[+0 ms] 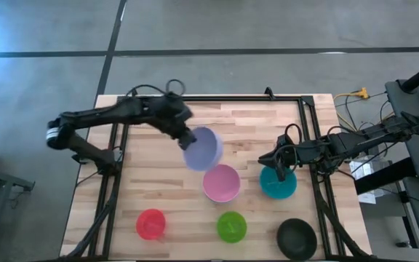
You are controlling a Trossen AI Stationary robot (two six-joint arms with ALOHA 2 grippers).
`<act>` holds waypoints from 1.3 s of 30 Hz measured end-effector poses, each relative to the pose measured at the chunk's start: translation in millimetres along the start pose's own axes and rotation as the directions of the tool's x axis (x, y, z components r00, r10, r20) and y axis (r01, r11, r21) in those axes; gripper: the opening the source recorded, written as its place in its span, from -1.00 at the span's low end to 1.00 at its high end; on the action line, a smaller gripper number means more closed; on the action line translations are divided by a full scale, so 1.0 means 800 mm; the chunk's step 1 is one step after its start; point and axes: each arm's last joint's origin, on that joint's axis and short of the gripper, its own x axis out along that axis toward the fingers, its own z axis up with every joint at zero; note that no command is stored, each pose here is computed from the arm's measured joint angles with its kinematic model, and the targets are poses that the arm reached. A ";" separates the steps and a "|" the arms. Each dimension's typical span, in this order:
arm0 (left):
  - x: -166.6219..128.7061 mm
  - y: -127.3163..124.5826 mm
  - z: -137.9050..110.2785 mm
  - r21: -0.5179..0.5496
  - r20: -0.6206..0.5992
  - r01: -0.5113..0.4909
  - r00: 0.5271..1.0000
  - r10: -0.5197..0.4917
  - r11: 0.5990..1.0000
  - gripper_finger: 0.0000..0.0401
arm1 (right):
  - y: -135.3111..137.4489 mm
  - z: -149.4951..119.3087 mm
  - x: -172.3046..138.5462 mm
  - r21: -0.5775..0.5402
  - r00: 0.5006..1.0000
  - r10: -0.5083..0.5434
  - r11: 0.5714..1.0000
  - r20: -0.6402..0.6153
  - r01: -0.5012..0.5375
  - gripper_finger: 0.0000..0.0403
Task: Nest bowls inside each other
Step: Stack the purple bowl on top of the pink bowl
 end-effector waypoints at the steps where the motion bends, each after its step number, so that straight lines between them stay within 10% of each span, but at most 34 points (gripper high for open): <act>1: 0.007 -0.010 0.007 0.024 -0.008 0.015 1.000 -0.015 1.000 -1.00 | 0.000 0.000 0.000 0.001 1.000 0.002 1.000 -0.002 -0.002 -0.66; 12: 0.099 -0.065 0.037 0.085 -0.240 0.153 0.962 -0.129 0.985 -1.00 | 0.012 -0.012 -0.005 -0.039 0.993 0.084 0.995 -0.078 -0.087 -0.66; 39: 0.186 -0.051 0.012 -0.025 -0.433 -0.233 0.879 0.199 0.972 -1.00 | 0.002 -0.052 -0.019 -0.239 0.946 -0.053 0.971 -0.319 -0.026 -0.66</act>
